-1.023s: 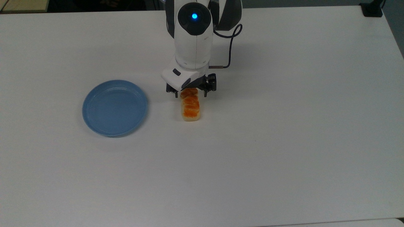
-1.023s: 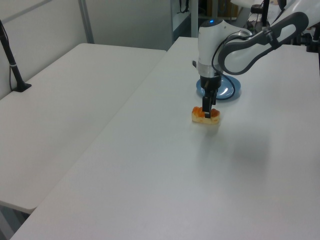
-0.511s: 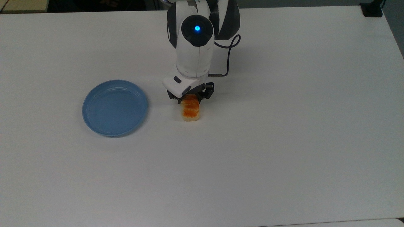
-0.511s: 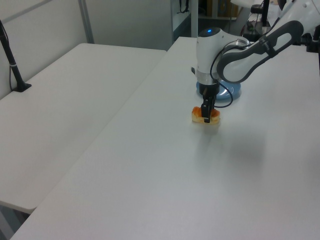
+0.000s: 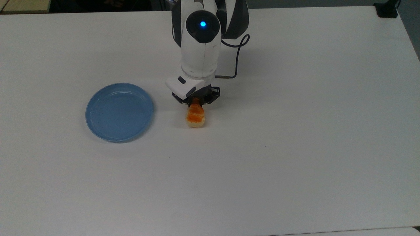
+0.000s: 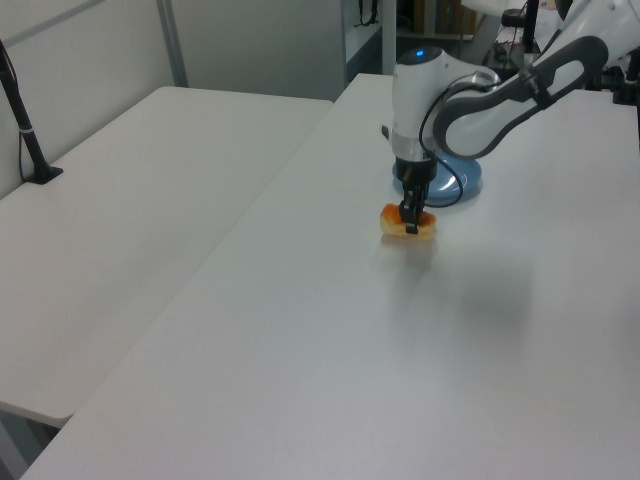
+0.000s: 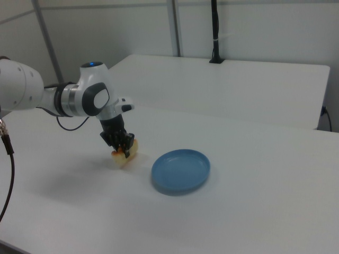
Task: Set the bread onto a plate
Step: 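Carry the bread roll over the blue plate and lower it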
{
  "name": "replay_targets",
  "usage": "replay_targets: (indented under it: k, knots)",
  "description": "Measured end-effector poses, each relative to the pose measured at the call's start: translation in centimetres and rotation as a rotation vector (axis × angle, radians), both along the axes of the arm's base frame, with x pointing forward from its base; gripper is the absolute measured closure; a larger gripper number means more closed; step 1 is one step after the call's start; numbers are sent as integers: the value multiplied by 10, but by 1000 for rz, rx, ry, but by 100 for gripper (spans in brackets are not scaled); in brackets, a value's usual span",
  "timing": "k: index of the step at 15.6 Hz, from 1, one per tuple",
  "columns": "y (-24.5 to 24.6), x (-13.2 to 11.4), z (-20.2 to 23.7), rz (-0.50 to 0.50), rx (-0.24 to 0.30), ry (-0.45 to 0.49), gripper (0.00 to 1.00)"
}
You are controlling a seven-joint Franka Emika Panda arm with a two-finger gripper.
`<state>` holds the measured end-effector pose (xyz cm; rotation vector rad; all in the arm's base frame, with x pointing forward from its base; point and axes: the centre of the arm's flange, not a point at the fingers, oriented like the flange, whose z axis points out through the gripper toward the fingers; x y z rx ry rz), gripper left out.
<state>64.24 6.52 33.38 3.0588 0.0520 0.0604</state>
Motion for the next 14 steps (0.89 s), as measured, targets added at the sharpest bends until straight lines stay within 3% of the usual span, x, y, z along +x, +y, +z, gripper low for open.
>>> replay_targets:
  k: [8,14]
  knots:
    - [-91,12,71,-147,3,-123,69]
    - [-163,8,62,-262,-6,-113,69]
